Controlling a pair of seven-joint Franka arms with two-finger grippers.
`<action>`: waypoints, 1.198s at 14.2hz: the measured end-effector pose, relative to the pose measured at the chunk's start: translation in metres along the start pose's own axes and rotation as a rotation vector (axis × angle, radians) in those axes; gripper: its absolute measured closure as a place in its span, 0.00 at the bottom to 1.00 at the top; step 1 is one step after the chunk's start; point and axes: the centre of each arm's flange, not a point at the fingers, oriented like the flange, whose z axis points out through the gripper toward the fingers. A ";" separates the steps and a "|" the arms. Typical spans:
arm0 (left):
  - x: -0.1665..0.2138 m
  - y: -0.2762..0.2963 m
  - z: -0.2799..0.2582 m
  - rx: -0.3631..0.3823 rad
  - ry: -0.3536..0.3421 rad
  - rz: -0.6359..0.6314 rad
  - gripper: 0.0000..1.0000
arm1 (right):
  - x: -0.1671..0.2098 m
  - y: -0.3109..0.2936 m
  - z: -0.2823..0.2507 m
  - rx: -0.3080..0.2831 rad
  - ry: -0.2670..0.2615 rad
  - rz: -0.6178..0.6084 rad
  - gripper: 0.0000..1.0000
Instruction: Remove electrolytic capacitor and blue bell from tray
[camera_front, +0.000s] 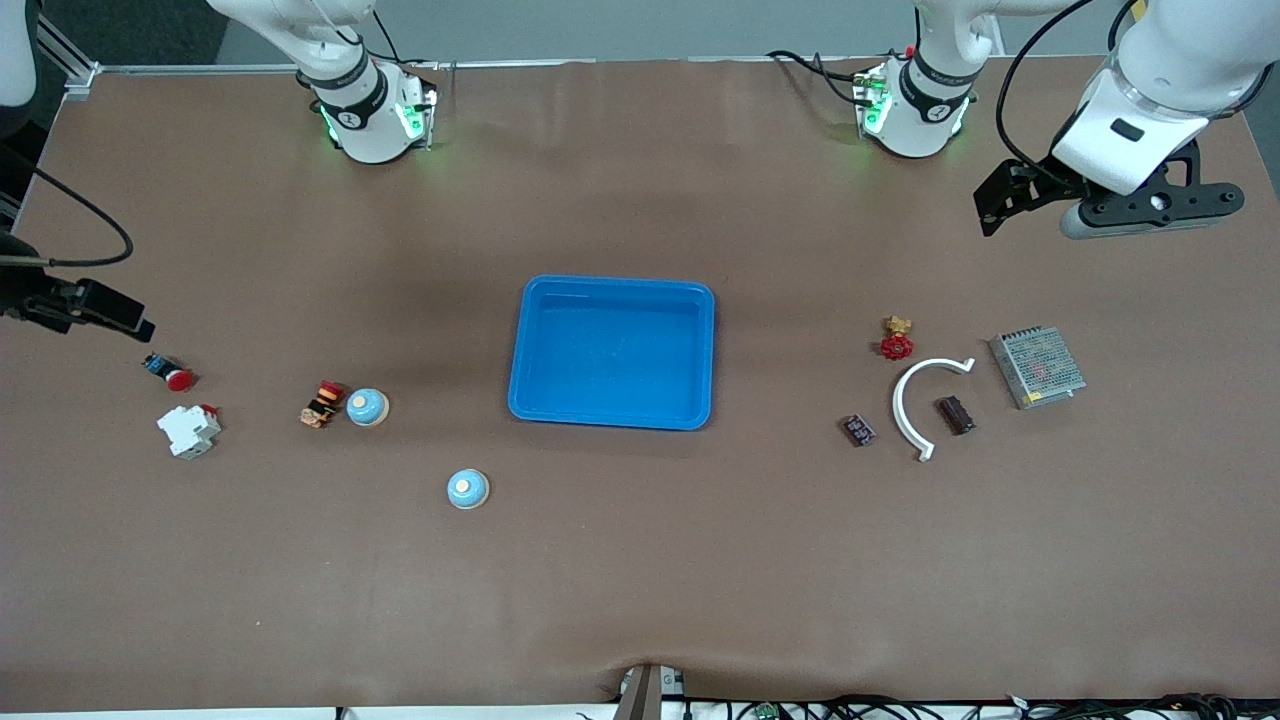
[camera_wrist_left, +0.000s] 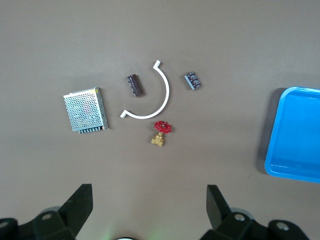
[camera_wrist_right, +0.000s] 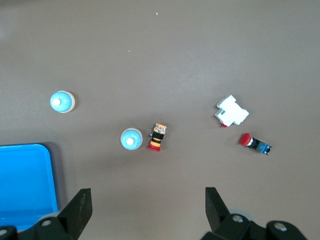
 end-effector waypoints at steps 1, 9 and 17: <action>0.000 0.000 -0.001 0.000 0.000 0.000 0.00 | -0.005 0.001 -0.004 0.000 0.004 0.002 0.00; -0.001 -0.001 -0.005 -0.002 0.006 -0.002 0.00 | -0.018 0.008 -0.023 0.000 0.037 0.012 0.00; -0.001 -0.012 -0.008 0.003 -0.010 -0.022 0.00 | -0.023 0.009 -0.038 0.001 0.050 0.014 0.00</action>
